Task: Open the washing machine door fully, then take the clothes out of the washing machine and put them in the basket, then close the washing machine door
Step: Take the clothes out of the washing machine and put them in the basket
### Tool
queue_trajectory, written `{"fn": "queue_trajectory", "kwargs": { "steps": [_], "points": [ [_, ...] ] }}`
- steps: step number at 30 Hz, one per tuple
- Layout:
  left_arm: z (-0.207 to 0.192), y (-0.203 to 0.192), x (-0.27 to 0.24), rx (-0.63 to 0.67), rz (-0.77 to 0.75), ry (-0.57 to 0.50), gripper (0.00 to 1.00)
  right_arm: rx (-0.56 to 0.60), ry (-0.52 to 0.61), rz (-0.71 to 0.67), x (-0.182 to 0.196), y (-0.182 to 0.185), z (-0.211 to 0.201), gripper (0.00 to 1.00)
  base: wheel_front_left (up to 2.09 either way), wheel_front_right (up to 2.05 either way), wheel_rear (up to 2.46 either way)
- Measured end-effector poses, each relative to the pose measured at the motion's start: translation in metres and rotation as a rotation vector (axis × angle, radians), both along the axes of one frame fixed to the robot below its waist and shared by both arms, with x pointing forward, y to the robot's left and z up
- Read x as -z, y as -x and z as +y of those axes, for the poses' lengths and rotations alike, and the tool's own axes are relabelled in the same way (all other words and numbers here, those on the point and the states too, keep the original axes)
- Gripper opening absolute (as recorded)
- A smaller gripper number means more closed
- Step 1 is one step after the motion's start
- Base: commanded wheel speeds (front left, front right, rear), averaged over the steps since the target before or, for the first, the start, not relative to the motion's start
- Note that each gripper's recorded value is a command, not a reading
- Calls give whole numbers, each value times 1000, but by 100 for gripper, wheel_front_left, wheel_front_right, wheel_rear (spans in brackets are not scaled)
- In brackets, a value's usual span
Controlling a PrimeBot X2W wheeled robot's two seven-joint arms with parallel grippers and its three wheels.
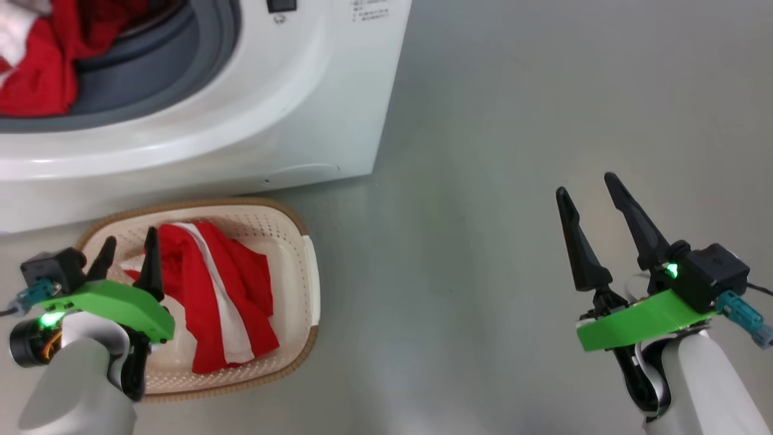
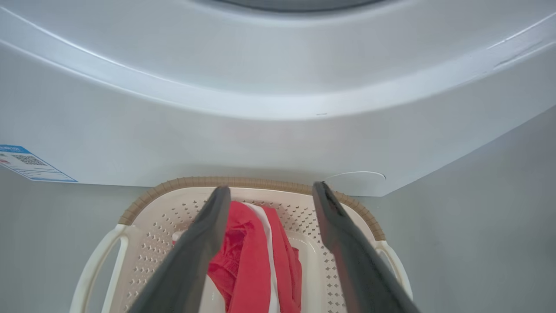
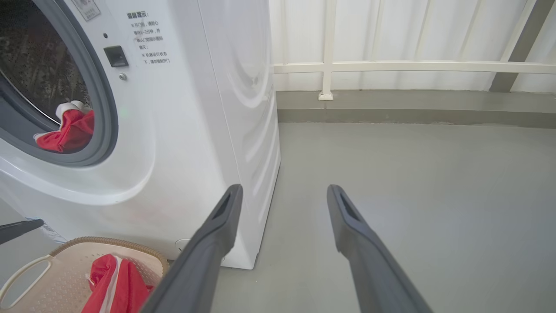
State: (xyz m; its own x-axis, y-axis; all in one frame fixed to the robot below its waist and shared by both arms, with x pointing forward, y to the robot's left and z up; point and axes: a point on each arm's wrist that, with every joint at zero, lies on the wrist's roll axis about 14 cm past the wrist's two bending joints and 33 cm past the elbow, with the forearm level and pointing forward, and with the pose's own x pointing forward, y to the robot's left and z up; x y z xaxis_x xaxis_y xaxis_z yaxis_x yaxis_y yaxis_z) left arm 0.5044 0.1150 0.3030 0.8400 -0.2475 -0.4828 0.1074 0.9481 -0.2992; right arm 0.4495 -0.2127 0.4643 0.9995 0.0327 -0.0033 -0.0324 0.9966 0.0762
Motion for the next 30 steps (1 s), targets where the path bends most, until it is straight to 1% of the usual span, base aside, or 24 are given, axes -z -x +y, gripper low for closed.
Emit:
{"fn": "queue_trajectory", "kwargs": {
  "steps": [7, 15, 30],
  "points": [
    [3, 4, -41, -16, -128, 8, 100, -3, 1, -22, -13, 13, 0, 100, 0, 0, 0],
    [6, 10, -90, -25, -285, -7, 100, 4, 4, -50, -26, 25, -3, 100, 0, 0, 0],
    [13, 41, -145, -37, -455, -41, 100, 21, -1, -79, -40, 47, -8, 100, 0, 0, 0]
  ]
}}
